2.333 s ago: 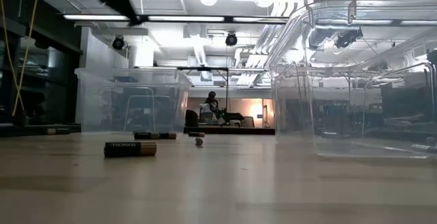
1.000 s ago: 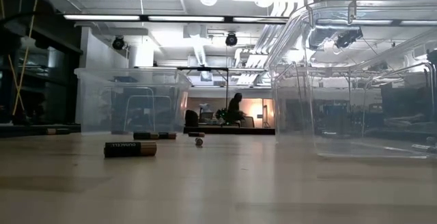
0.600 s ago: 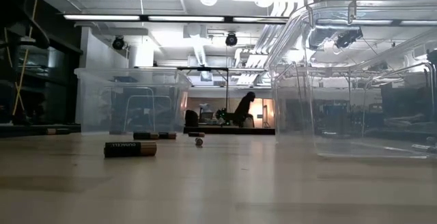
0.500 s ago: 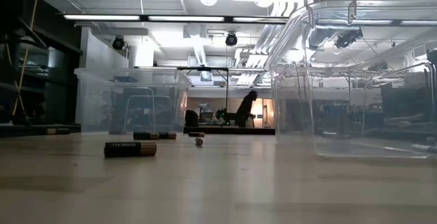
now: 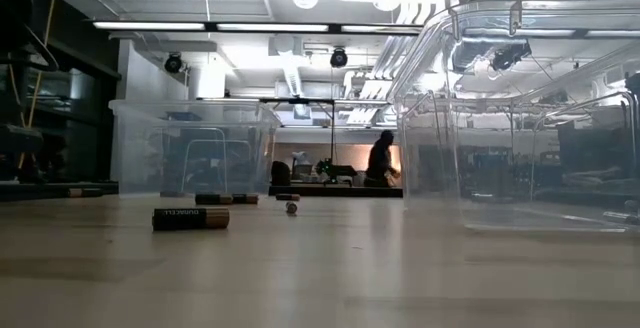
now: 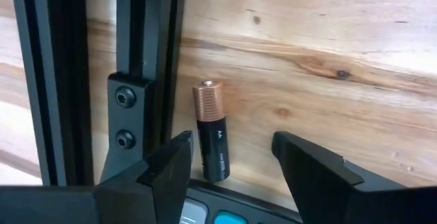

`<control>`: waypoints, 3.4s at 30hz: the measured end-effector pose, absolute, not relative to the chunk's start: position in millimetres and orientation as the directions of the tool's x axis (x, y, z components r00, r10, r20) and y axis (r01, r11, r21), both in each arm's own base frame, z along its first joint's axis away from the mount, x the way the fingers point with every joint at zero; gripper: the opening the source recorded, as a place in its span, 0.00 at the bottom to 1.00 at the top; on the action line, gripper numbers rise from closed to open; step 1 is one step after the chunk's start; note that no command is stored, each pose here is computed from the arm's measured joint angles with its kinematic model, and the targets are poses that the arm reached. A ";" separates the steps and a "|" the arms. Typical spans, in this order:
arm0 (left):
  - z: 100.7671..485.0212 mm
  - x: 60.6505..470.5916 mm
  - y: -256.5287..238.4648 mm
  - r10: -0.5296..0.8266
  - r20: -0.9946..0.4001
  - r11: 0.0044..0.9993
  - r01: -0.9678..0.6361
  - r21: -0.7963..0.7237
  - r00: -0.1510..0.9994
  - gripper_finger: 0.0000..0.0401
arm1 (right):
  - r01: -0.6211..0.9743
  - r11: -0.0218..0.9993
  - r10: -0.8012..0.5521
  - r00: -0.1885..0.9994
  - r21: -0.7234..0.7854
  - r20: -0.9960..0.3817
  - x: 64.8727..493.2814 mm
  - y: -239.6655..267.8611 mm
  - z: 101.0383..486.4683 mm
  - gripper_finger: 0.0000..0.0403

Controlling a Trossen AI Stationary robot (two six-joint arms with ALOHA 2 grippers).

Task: Sort batteries
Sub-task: Put the black battery into the left transparent bin

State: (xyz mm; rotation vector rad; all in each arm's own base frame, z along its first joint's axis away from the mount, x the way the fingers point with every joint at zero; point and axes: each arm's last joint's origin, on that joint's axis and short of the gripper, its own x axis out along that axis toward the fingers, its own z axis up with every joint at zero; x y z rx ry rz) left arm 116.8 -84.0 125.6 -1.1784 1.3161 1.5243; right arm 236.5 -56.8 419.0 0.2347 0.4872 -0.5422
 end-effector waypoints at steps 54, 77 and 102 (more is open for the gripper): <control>308.5 160.1 80.9 0.616 -0.702 0.396 -0.911 -0.118 0.358 0.16 | 0.586 0.789 -0.436 0.746 0.186 -0.503 236.5 -56.7 418.9 0.51; 297.6 112.8 156.6 0.508 -0.827 0.046 -0.951 0.307 -0.242 0.23 | 0.618 0.758 -0.430 0.714 0.209 -0.553 247.5 -59.0 407.9 0.51; 269.2 134.2 159.4 0.447 -0.895 0.173 -0.981 0.086 0.001 0.00 | 0.593 0.797 -0.428 0.688 0.114 -0.586 250.9 -58.4 402.0 0.51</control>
